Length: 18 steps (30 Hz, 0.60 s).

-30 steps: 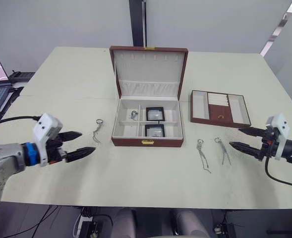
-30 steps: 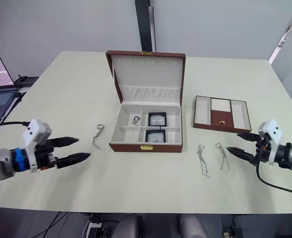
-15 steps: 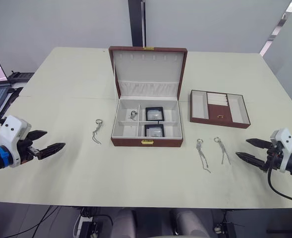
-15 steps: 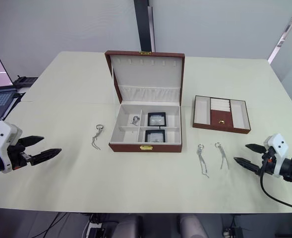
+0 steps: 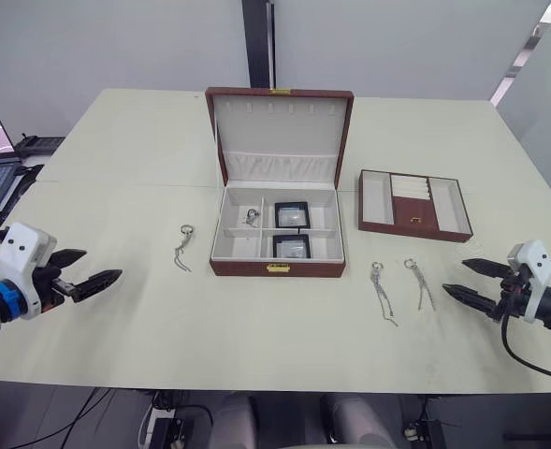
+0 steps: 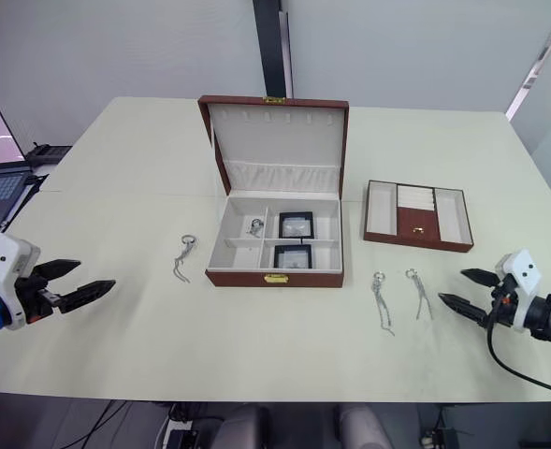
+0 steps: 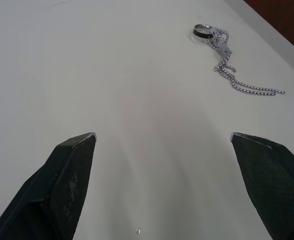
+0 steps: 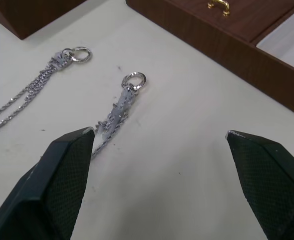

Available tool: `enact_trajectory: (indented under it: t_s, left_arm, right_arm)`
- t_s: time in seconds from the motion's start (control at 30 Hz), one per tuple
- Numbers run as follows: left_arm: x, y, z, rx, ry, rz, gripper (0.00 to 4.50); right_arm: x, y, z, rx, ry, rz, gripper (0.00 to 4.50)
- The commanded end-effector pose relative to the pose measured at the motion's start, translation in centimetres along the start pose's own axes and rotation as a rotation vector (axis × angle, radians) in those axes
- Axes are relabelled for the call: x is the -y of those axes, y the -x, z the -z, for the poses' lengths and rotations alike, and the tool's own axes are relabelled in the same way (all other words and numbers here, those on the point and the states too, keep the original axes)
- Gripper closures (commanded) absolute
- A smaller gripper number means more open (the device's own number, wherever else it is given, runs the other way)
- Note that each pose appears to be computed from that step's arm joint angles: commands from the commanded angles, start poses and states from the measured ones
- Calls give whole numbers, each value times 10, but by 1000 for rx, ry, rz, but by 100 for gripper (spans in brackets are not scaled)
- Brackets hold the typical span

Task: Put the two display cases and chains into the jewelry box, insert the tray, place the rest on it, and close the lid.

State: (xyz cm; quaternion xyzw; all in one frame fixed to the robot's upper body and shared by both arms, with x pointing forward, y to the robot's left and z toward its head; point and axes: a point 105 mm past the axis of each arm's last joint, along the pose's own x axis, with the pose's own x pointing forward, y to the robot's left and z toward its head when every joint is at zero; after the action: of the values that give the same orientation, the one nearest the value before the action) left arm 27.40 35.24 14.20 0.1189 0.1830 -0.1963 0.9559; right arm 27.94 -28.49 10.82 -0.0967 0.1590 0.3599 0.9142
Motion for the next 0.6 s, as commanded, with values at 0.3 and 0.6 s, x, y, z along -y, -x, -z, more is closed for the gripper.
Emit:
enact_trajectory:
  t_s: [0.3,0.6]
  left_arm:
    - [23,-30,-41,236,79,-80,1]
    - [55,-72,-36,296,172,-215,1]
  right_arm:
    - [-58,-35,-106,233,147,-232,0]
    - [-106,-64,-158,305,263,-434,0]
